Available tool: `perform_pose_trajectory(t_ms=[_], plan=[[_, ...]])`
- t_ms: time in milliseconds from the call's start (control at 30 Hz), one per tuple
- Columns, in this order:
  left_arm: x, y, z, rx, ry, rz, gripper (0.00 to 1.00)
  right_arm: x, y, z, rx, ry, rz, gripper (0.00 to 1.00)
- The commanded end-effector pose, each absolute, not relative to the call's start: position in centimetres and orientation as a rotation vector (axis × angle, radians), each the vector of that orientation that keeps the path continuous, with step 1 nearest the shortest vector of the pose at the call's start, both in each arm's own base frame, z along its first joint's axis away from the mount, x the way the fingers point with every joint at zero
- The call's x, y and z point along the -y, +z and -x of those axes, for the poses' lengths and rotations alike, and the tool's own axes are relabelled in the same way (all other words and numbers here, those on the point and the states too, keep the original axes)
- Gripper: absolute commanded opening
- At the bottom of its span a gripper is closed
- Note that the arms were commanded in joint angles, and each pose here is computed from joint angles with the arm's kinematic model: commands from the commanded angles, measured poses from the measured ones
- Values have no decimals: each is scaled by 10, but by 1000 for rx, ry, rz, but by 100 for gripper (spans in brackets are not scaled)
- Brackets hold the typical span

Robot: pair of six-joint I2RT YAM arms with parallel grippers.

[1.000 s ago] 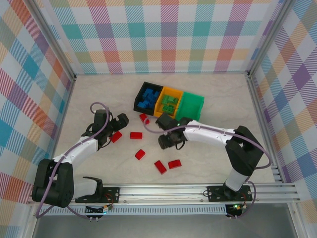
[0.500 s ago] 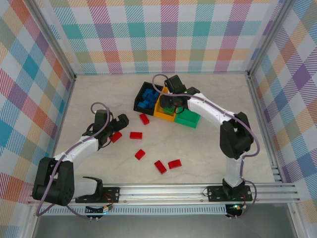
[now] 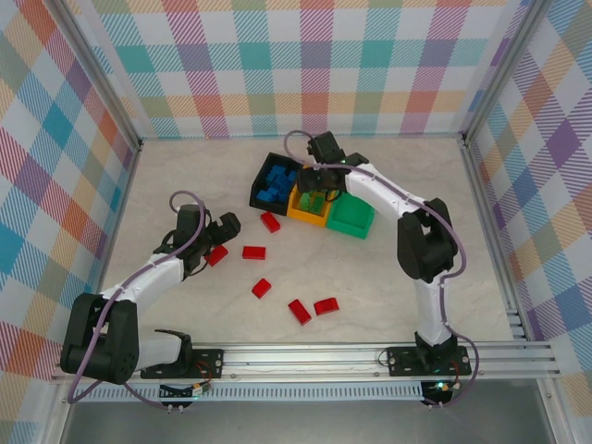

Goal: Sort the legos into containers by color
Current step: Place the lego in the container, then pick up the lego from the bottom-center of the table.

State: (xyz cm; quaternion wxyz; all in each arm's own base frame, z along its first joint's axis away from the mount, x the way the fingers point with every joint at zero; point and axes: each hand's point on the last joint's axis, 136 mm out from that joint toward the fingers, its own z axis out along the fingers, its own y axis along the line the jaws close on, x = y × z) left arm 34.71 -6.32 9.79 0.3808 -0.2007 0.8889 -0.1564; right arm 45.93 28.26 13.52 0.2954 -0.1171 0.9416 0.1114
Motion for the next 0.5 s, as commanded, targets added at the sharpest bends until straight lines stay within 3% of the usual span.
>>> perform_pose_trajectory(t_ms=[0,467], plan=[[62,106,-352,-2252,-406,493,100,-293,161,-416,-2468,344,424,71],[61,107,-350,-2236,-416,506,100,-304,93,-228,-2609,397,796,72]])
